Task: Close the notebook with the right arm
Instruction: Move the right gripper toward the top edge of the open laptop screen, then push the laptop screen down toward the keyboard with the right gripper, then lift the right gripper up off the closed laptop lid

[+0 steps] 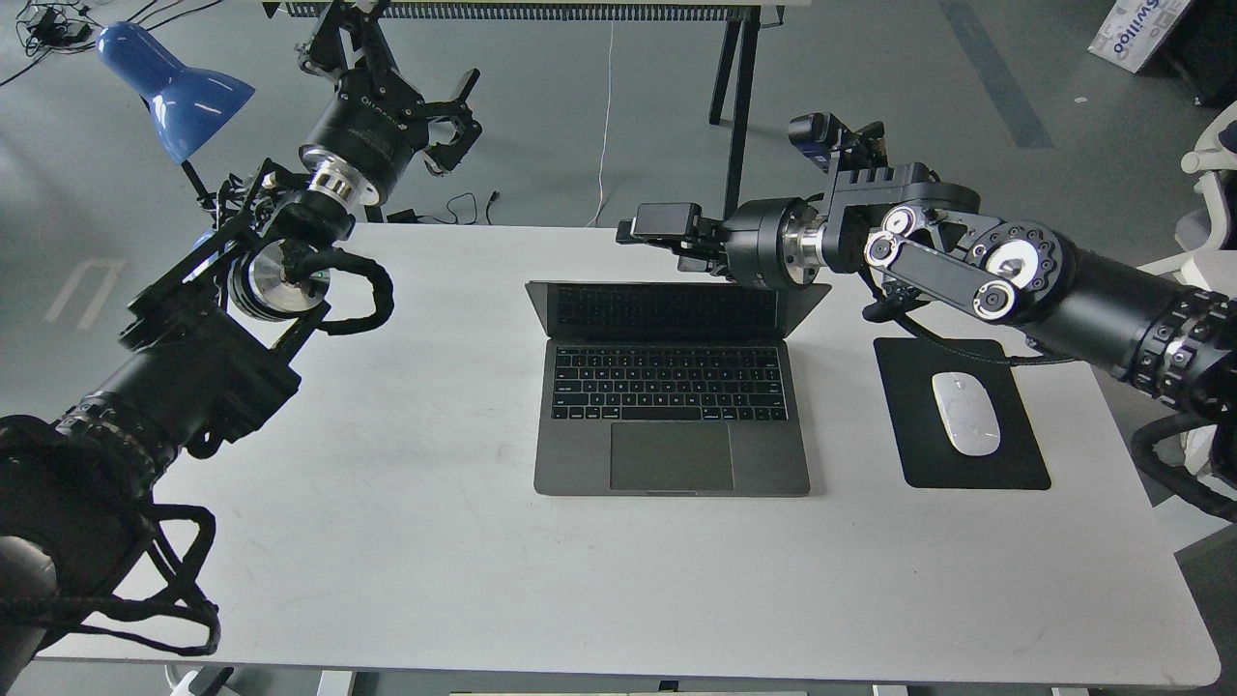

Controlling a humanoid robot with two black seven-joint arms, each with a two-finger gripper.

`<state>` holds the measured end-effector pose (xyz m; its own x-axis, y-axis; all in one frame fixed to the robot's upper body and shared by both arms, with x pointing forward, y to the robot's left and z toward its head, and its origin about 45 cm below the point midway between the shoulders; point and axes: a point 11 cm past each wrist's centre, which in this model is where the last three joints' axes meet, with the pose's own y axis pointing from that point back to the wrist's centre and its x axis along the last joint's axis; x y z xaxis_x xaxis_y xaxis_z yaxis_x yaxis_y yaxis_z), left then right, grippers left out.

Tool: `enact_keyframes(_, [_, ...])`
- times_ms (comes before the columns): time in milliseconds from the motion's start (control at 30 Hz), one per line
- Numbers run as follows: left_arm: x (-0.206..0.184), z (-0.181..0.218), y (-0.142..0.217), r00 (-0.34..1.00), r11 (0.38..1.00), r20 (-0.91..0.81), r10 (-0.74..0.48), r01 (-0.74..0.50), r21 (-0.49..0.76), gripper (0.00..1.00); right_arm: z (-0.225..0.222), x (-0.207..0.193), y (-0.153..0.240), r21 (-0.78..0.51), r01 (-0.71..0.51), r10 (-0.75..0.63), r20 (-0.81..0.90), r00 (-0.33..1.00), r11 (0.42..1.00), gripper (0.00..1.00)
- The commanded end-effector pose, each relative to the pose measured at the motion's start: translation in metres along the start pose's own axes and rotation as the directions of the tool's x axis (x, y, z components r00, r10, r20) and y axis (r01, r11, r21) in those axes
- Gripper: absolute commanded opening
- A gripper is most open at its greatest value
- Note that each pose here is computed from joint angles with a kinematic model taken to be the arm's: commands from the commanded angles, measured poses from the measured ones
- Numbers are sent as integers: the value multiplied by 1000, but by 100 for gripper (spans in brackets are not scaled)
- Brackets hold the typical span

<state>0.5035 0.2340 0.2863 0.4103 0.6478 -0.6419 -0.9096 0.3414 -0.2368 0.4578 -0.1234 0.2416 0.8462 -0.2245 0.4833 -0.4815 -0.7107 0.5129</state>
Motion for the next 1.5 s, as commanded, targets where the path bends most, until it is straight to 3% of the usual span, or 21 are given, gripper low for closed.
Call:
enact_keyframes(0, [0,0,0,1000,1000,1,0,0,1,100,9,-11,-2,0,14,-14,33,999,1000,100])
enact_keyframes(800, [0,0,0,1000,1000,1,0,0,3,100,75,-126,-18,24,113,-115,322,940,993,100])
enact_keyframes(1467, [0,0,0,1000,1000,1,0,0,3,100,99,-153,-15,-13,124,-111,367,923,992,100])
